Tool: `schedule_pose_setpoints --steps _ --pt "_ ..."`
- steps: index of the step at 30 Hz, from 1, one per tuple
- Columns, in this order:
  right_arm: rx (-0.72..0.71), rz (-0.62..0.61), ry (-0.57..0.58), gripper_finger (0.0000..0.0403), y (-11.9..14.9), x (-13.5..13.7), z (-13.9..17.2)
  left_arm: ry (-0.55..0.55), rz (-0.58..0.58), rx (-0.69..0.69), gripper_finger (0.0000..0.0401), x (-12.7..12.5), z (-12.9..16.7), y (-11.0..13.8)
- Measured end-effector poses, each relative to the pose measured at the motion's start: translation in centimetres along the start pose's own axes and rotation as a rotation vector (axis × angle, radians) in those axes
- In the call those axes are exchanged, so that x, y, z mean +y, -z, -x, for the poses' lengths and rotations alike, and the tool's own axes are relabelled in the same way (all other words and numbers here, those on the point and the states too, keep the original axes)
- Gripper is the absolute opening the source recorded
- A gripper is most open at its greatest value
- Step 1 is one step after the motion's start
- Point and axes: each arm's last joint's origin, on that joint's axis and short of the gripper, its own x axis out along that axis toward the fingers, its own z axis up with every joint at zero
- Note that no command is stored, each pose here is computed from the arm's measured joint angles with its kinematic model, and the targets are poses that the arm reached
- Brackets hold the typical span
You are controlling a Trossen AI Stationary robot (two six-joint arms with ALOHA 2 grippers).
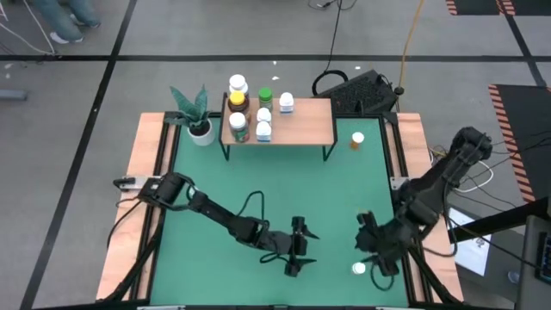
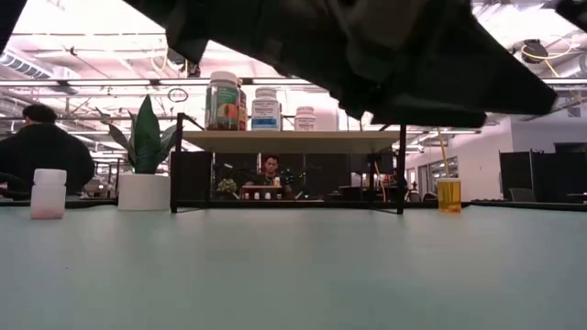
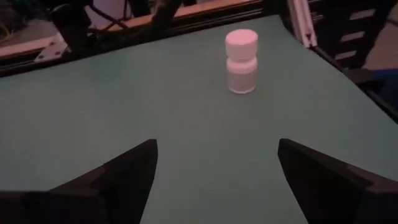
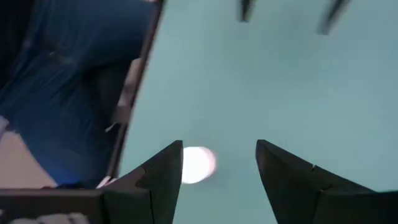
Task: Pick and place medicine bottles onto shelf by color
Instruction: Put the white black pill bottle on the shelf aligned with the white blue medicine bottle
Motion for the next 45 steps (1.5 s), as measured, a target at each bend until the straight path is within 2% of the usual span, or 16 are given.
schedule_pose_setpoints --steps 3,10,15,24,33,37,42,45 --pt "0.019 0.045 0.009 0.0225 0.8 1.3 -0.8 -0.017 0.028 0.014 0.0335 -0.2 -0.1 0.1" --pt "0.133 0.262 0.053 0.0297 2.5 3.2 -4.2 -0.040 0.093 0.022 0.0335 -0.5 0.0 0.2" --pt "0.174 0.332 0.074 0.0312 2.9 3.5 -6.1 -0.042 0.094 0.018 0.0335 -0.5 0.0 0.1" --pt "0.207 0.439 0.051 0.0268 3.1 3.9 -7.8 -0.046 0.093 0.023 0.0335 -0.3 0.0 0.2" --pt "0.210 0.490 0.056 0.0177 2.8 3.5 -7.9 -0.047 0.127 0.024 0.0335 -0.3 0.0 0.2" --pt "0.196 0.451 0.073 0.0138 1.9 2.6 -8.1 -0.045 0.138 0.026 0.0335 -0.4 0.0 0.2" --pt "0.146 0.271 0.137 0.0139 0.1 0.6 -8.2 -0.057 0.130 0.041 0.0335 -0.5 0.0 0.4" --pt "0.059 0.123 0.232 0.0160 -1.3 -1.0 -7.8 -0.065 0.127 0.048 0.0335 -0.6 0.1 0.4"
